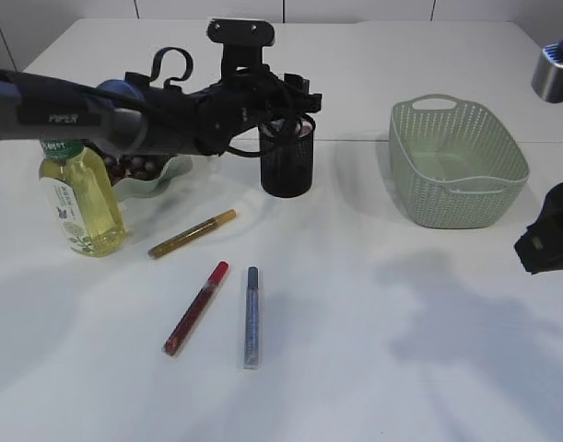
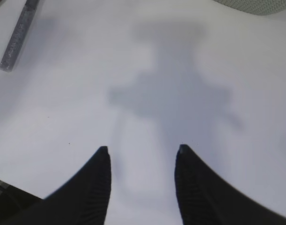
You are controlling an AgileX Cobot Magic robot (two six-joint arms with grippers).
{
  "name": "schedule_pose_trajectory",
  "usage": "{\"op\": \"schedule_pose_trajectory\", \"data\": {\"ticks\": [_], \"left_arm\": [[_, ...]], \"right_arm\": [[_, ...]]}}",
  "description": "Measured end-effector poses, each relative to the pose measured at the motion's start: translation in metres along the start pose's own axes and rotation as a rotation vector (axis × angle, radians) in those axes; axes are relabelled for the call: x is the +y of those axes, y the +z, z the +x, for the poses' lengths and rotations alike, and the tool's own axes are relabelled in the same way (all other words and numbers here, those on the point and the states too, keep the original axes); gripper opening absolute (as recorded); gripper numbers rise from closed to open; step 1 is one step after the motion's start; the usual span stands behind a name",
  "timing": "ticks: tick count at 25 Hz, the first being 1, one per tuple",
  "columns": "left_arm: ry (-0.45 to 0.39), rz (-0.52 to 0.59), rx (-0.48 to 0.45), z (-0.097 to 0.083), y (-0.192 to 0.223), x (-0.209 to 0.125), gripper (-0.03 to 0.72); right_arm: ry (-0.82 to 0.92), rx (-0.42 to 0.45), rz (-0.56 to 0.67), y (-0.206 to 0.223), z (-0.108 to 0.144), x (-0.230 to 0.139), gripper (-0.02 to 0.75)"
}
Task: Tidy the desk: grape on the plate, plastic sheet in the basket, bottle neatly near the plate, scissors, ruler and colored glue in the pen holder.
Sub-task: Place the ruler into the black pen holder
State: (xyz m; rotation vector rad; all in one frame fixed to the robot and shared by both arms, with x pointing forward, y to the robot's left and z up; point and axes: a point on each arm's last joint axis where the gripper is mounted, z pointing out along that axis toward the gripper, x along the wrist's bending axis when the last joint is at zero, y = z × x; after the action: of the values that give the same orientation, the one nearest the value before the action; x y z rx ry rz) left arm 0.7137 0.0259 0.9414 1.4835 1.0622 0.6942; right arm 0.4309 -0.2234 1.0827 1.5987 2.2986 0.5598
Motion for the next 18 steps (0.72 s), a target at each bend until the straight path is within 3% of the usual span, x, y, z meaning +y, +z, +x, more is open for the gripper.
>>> {"op": "schedule_pose_trajectory", "data": {"ticks": [9, 14, 18], "left_arm": [[0.008, 0.100, -0.039, -0.011, -0.028, 0.055, 0.384], [0.035, 0.294, -0.071, -0.018, -0.059, 0.082, 0.384], [0.107, 0.458, -0.078, -0.020, -0.090, 0.102, 0.384]], "right_arm": [[0.000, 0.000, 0.000, 0.000, 0.000, 0.000, 0.364], [0.000, 0.000, 0.000, 0.000, 0.000, 0.000, 0.363], [0.000, -0.001, 0.020, 0.000, 0.000, -0.002, 0.363]]}}
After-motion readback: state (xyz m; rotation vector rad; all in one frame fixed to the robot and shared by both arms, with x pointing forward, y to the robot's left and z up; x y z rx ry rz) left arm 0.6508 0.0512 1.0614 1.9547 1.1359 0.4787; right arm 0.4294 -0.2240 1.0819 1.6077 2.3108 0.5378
